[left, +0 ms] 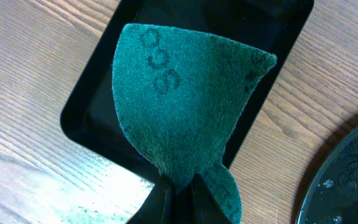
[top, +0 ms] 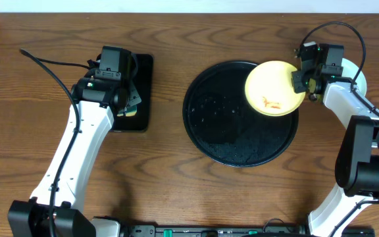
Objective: Clean dirty plates on tray and stack at the side
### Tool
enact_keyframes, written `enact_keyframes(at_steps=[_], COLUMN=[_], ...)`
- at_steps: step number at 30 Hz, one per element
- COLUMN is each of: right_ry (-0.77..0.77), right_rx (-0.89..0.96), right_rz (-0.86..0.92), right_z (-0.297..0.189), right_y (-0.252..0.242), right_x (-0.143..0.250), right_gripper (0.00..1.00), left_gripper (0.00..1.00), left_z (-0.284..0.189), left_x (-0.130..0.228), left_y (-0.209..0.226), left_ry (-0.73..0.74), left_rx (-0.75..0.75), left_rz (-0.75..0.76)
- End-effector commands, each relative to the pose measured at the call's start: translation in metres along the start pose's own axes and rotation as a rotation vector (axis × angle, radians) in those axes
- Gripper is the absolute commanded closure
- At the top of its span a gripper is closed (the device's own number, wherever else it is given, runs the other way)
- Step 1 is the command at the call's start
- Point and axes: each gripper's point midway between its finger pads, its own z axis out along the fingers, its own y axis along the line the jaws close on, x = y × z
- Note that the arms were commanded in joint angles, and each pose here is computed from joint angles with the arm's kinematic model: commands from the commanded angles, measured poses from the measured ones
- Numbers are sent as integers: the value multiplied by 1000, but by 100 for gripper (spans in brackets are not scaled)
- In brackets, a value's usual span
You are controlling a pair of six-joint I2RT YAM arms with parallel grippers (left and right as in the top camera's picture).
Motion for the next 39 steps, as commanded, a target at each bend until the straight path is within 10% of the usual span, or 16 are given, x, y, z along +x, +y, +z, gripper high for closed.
enact_keyframes(at_steps=[1,15,28,32,39], right_ry=[8,39,347,356,248], right_rx=[-10,-177,-130,-123,-158], right_rz=[0,214,521,492,293], right_z=[-1,-77,-68,-73,-84], right_y=[5,80,149,157,154], right_x=[1,-18,53,56,23], right_gripper=[99,99,98,55,43], left_gripper=[93,93,93,92,92], left_z=[1,1,-2,-2,-2], left_x=[0,1,13,13,14], left_y=[2,1,-25,-25,-25], left_ry=[0,5,76,76,77], left_rx=[-5,1,155,154,154], left_rz=[3,3,80,80,80])
